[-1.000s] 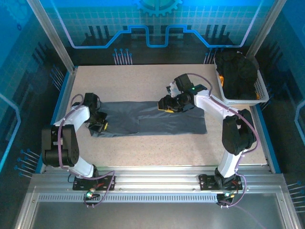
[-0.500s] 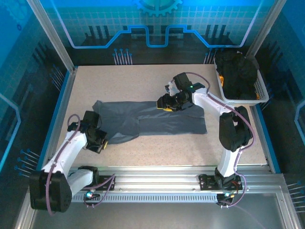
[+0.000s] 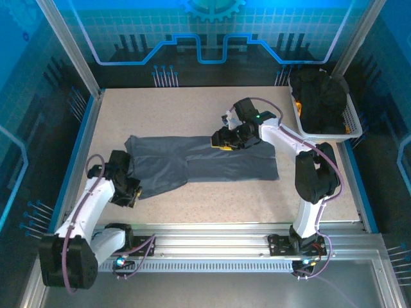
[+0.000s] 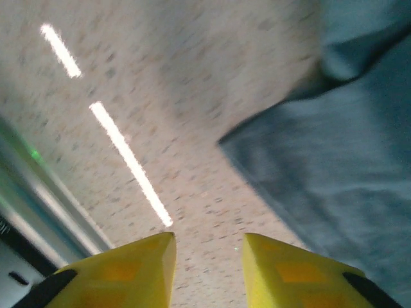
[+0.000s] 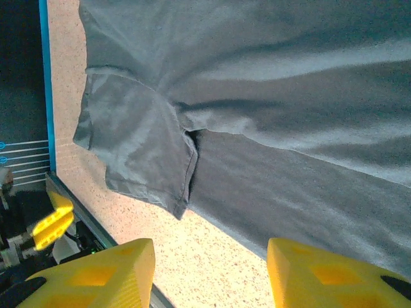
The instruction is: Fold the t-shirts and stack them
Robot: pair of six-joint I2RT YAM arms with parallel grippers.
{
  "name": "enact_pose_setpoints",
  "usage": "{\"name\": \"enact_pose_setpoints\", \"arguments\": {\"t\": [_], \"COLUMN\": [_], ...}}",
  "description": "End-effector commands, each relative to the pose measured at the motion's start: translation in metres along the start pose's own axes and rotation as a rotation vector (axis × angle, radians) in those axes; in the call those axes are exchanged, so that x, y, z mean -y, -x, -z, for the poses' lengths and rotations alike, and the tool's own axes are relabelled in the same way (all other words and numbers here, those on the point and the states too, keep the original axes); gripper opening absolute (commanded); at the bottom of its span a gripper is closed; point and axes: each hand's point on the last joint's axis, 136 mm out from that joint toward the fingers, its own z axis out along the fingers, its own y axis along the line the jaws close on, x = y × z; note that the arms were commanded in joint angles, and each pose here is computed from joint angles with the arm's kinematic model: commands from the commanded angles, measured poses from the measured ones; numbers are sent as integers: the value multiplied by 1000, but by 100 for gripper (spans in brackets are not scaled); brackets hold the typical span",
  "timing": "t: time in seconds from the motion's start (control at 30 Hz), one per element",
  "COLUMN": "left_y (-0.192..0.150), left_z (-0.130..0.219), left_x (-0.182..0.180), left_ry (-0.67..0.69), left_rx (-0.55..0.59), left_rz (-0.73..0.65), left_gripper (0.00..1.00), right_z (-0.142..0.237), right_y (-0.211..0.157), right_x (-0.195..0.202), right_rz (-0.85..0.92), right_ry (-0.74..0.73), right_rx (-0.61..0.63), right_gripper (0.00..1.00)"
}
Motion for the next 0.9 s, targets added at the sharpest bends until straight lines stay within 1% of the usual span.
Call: {"name": "enact_pose_setpoints", "arguments": {"t": [0.0,0.03,0.1,0.23,0.3,0.4,0.5,0.67,0.8,0.87], "left_y": [34,44,59,78,84,84,81,81,88,90], "left_z": [8,8,3,-16,-25,-42,-51,-59,-64,-63], "left_x": [47,61,86,127,137,141,139,138,126,123], "left_ry": [-115,-141,-182,-305,-325,-307,-303,-310,-218,-206], "left_rx": [75,97,115,72,59,17,-2,2,20,37], "left_rz": [-73,-113,-184,-279,-324,-385,-403,-425,-451,-469], "left_gripper": [39,41,42,45,44,42,40,41,39,39], "right_z": [-1,-1,-2,-3,-2,0,2,3,2,2], "right_y": [2,1,-2,-5,-6,-6,-5,-3,0,2], "right_x": [-19,-26,-34,-36,-34,-33,-30,-29,-30,-31], "right_rz": [38,55,72,67,64,66,60,51,48,49], "right_ry": [113,143,172,180,173,162,154,152,153,153], "right_rx": [-1,2,1,0,2,1,6,8,6,8], "right_gripper": [51,52,52,53,53,53,53,53,53,53]}}
